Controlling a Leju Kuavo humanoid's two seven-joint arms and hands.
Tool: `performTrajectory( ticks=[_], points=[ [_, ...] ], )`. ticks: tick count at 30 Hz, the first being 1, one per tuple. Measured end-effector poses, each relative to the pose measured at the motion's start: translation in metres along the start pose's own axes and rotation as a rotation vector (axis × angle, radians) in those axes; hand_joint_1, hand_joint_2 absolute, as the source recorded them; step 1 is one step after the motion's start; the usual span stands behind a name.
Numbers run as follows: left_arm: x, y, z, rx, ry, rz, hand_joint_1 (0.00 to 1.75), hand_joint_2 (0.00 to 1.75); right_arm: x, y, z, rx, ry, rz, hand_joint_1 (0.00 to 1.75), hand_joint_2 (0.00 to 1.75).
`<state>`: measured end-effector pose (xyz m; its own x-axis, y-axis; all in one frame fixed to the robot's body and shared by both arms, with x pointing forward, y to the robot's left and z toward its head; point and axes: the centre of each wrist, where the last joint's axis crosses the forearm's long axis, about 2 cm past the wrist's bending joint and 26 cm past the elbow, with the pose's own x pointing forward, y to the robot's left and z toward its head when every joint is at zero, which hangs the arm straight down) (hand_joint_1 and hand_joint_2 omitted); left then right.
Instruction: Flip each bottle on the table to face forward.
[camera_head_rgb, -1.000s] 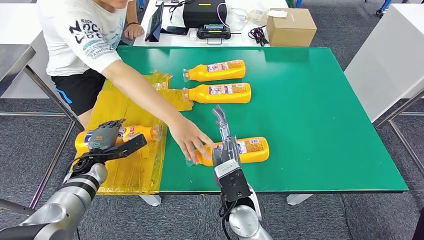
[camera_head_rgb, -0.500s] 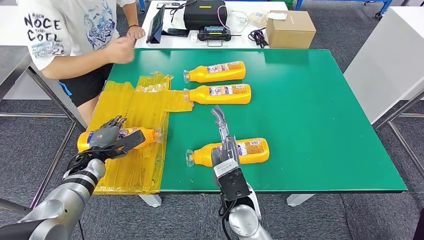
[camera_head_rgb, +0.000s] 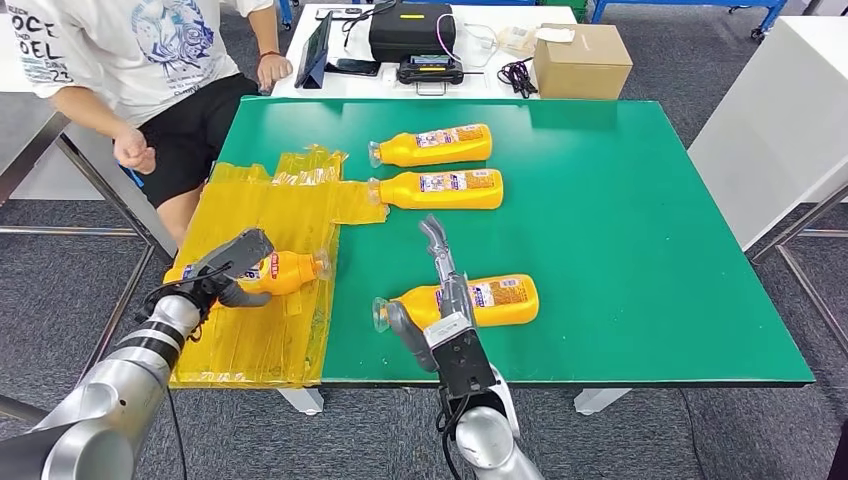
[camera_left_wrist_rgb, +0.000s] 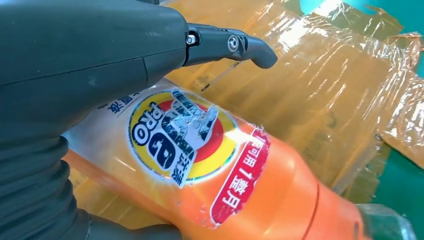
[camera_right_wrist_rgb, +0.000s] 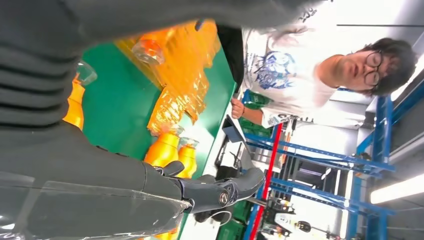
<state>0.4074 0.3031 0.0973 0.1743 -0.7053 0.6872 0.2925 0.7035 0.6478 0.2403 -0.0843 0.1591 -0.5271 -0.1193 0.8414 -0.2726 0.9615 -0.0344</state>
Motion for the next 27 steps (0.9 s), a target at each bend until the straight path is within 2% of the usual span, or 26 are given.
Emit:
performTrajectory(
  ticks=[15, 24, 27],
  points=[
    [0.0007, 0.0006, -0.0004, -0.013, -0.004, 0.047, 0.00, 1.75, -0.0051, -0.0002, 0.0010, -0.002, 0.022, 0.002, 0.00, 1.75],
    [0.0003, -0.0003, -0.0001, -0.097, -0.077, 0.265, 0.00, 1.75, -0.0083, -0.0010, -0.0002, -0.029, 0.037, -0.013, 0.00, 1.75],
    [-0.0010, -0.0020, 0.0010, -0.028, -0.150, 0.291, 0.00, 1.75, -0.0098, -0.0010, -0.0004, -0.034, 0.044, -0.021, 0.00, 1.75]
  ],
)
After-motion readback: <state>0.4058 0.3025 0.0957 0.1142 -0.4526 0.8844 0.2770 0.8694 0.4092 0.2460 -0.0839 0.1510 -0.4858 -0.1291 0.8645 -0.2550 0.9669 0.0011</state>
